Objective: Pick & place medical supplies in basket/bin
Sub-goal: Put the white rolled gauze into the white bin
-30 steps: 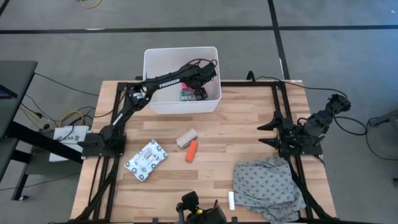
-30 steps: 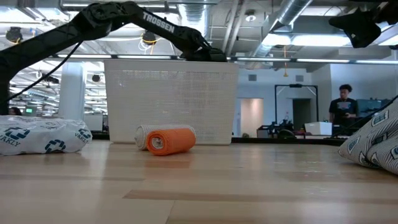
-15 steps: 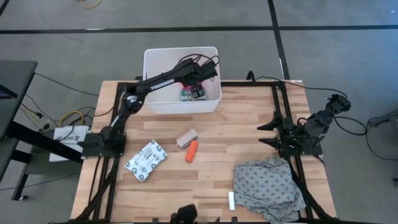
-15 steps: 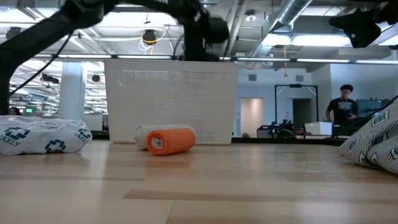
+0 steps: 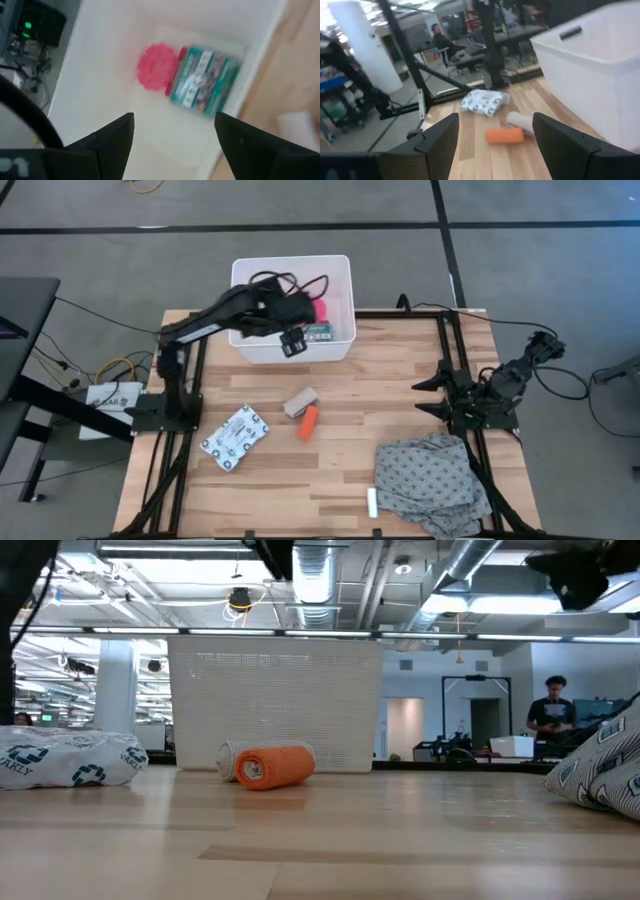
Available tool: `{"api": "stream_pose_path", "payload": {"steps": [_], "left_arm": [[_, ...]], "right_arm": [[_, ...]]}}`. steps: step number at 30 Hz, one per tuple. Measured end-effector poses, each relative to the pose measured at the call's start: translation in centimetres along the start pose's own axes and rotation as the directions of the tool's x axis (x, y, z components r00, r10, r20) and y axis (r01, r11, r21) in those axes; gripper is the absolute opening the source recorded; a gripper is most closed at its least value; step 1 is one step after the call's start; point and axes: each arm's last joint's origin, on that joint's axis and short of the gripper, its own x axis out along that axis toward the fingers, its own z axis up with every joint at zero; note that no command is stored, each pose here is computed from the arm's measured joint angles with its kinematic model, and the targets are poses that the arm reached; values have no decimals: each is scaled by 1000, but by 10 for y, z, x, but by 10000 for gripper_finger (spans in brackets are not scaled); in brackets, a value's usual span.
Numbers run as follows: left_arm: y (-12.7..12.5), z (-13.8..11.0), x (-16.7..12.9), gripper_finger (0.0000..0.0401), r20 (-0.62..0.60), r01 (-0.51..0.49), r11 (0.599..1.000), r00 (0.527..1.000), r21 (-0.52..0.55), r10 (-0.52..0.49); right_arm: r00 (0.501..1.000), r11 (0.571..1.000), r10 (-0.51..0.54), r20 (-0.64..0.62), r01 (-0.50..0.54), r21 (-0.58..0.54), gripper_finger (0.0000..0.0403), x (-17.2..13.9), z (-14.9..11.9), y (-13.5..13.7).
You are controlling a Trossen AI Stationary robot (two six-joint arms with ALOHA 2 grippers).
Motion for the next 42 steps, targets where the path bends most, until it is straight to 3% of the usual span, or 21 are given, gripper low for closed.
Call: {"api": "stream_pose_path", "payload": {"steps": [3,6,9,12,22,26,30,36,39,42], "left_arm": [[1,-11,-34,270,82,46,997,996,-56,-42],[-1,-21,-58,270,143,78,995,987,-63,-68],[-6,-29,-77,270,189,111,992,977,-57,-99],[-11,-35,-91,270,224,143,989,965,-29,-134],[-38,-44,-113,270,270,171,981,944,92,-190],[-43,-47,-118,270,279,179,977,938,118,-206],[-46,-48,-122,270,292,157,979,937,129,-189],[-47,-48,-122,270,299,133,981,939,138,-170],[-47,-49,-122,270,300,135,981,938,140,-172],[-48,-49,-123,270,301,137,980,937,144,-175]], "right_arm": [[989,987,137,56,-131,-93,249,6,8,11],[953,940,291,84,-268,-212,249,21,12,27],[922,915,358,150,-313,-255,249,36,15,42],[927,929,339,162,-303,-214,249,56,9,51],[966,945,254,-38,-256,-204,249,103,-37,58],[956,947,291,-39,-294,-130,249,126,-35,66],[933,924,342,-108,-355,-143,249,158,-24,83],[922,936,239,-306,-303,-181,249,200,5,100],[905,940,199,-377,-285,-188,249,215,7,105],[902,959,194,-385,-258,-121,249,229,2,110]]}}
